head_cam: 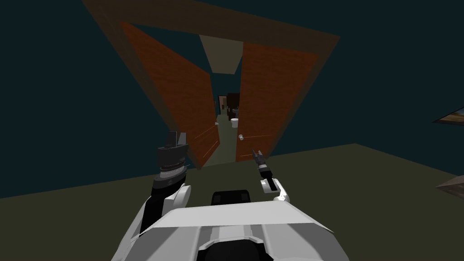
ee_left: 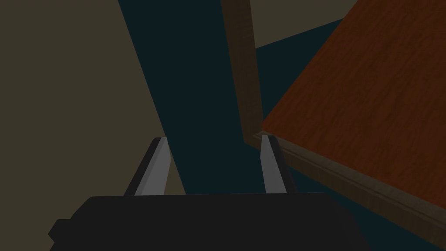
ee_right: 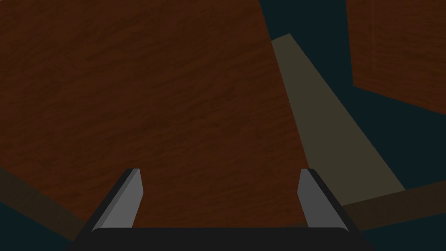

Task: Push the door open

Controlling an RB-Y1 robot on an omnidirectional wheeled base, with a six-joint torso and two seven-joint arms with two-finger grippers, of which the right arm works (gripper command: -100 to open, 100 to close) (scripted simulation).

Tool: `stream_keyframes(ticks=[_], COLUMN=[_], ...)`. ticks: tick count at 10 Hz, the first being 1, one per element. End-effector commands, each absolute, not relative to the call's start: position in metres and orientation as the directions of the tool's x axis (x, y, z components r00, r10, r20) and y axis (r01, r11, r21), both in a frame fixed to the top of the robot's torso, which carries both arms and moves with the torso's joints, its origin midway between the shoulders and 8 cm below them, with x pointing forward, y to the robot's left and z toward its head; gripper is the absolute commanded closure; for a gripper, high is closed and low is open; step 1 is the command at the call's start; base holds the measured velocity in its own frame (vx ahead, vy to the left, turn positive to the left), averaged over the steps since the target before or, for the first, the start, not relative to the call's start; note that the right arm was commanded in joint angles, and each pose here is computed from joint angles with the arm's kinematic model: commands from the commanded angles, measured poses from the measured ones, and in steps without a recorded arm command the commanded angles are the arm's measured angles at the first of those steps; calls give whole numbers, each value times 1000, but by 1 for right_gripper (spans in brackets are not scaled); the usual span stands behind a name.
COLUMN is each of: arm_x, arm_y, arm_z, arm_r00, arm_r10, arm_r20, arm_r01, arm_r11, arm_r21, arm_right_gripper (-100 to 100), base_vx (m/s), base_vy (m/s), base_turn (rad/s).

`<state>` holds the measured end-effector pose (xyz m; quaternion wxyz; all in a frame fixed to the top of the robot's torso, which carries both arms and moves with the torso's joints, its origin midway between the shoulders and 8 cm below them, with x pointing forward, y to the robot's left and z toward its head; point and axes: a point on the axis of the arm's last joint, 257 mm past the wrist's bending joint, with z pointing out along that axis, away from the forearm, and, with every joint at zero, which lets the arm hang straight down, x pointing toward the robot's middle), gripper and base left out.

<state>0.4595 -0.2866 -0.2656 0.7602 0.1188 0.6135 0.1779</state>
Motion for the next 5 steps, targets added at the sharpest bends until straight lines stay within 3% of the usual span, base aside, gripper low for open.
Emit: stream_keyframes(ticks=[1, 5], arm_x=[460, 461], arm_y=[-285, -283], arm_z=[-278, -301], arm_r00=[170, 139], arm_r10=[372, 302], arm_r20=[-913, -943], arm_r01=[-115, -102], arm_r11=[927, 952], arm_r21=[357, 289], arm_right_gripper=[-100, -100], base_vx=[89, 75], base_vy=[3, 6], base_turn=[-17, -10])
